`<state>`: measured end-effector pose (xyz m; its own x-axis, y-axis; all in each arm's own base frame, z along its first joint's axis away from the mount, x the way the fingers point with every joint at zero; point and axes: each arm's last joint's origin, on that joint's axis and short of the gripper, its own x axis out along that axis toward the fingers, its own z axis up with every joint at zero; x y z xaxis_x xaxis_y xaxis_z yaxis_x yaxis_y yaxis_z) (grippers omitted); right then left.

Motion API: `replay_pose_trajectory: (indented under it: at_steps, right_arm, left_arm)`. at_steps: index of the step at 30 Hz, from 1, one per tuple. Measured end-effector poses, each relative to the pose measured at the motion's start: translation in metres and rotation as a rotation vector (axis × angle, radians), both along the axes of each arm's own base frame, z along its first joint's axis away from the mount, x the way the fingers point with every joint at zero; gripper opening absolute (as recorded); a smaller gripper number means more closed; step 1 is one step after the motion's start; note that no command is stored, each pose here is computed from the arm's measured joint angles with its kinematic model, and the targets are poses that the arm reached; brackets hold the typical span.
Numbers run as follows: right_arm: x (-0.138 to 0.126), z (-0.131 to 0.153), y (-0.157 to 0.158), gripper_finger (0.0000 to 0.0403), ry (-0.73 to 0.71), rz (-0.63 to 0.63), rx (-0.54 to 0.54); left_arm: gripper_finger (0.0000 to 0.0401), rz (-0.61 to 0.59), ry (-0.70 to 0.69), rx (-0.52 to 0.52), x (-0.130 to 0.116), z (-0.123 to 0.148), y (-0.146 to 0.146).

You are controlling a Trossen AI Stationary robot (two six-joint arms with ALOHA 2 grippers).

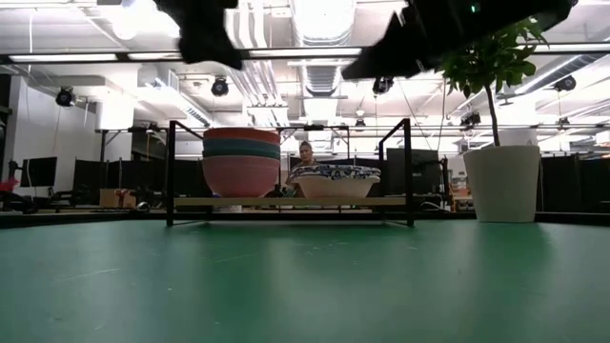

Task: Place and stack bowls onto a shelf
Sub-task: Stack blue patterned bowl on top of the blue patterned bowls on the shelf

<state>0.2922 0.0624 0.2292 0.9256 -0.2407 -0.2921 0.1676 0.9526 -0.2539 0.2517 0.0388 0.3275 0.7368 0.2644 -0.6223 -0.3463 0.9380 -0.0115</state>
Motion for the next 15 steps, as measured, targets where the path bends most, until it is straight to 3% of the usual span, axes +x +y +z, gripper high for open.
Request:
replay_pose_trajectory:
  at_steps: [3,9,12,15]
  right_arm:
    - [-0.003,-0.006,0.001,0.0034,0.055,-0.002,-0.017]
    - [-0.006,-0.003,0.0,0.0034,0.052,-0.006,-0.01]
    - [-0.007,-0.001,0.0,0.0034,0.051,-0.005,-0.014]
    - [-0.009,0.002,-0.001,0.0034,0.037,-0.003,-0.011]
  left_arm:
    - [0.0,-0.019,0.149,-0.21,-0.01,-0.002,-0.032]
    - [0.0,0.183,0.352,-0.658,-0.031,-0.019,-0.094]
    - [0.0,0.266,0.419,-0.778,-0.037,-0.03,-0.127]
    - [0.0,0.335,0.471,-0.81,-0.042,-0.04,-0.152]
